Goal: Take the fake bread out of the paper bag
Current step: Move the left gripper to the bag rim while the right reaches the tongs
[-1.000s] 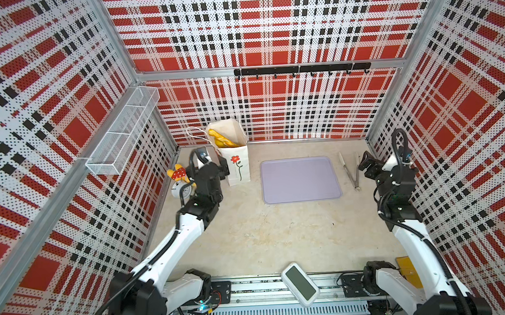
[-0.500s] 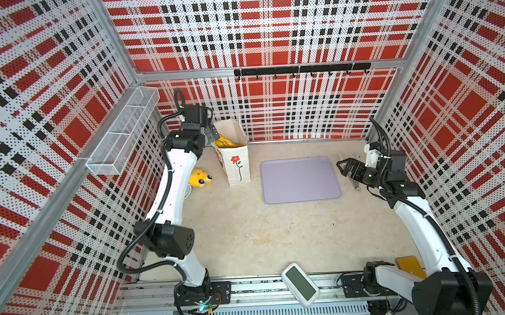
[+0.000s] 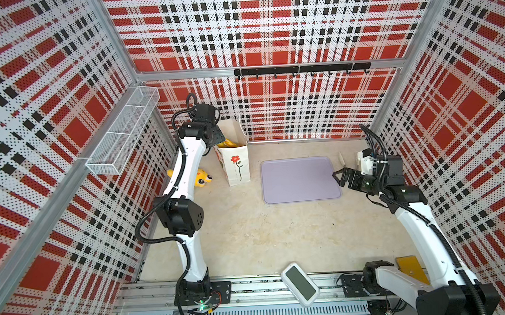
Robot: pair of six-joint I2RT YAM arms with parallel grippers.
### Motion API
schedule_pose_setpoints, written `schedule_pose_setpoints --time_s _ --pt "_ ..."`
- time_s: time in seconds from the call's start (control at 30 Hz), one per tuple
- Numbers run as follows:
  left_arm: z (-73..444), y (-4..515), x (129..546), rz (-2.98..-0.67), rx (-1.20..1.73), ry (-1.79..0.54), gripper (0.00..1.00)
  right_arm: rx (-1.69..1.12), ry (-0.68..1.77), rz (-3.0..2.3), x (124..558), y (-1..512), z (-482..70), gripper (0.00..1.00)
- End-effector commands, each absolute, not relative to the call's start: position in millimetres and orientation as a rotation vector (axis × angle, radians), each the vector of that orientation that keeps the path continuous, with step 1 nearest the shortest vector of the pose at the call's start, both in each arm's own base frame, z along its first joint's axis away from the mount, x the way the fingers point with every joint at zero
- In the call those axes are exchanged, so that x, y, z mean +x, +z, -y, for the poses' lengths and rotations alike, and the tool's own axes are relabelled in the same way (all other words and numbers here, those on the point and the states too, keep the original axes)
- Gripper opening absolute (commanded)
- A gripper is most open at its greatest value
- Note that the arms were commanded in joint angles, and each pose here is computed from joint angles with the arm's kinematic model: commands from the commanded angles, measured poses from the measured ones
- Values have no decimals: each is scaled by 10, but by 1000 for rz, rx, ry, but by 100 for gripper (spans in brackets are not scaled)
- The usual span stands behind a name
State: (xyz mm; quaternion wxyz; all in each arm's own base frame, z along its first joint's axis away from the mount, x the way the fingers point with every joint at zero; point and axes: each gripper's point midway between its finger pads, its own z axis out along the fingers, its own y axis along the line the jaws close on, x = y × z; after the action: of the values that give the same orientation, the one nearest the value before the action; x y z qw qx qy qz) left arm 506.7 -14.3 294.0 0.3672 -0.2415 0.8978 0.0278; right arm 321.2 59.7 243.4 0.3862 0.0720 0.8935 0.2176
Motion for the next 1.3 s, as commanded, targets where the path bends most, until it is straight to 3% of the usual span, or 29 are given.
schedule_pose_setpoints --time_s 0.0,0.47,0.73,0.97,1.27 --pt "149 2931 5098 -2300 -654 38 88 205 401 -2310 3247 2305 -414 100" --pt "232 3168 4873 -2241 -568 -53 100 411 -88 -2438 3814 1637 698 100" --pt "313 3236 4824 -2235 -508 -92 100 444 -95 -2457 4473 1074 859 100" --pt "367 3247 4780 -2247 -457 -105 99 455 -160 -2520 4789 753 1000 97" --pt "451 3262 4801 -2251 -422 -134 100 401 -89 -2605 4924 432 909 79"
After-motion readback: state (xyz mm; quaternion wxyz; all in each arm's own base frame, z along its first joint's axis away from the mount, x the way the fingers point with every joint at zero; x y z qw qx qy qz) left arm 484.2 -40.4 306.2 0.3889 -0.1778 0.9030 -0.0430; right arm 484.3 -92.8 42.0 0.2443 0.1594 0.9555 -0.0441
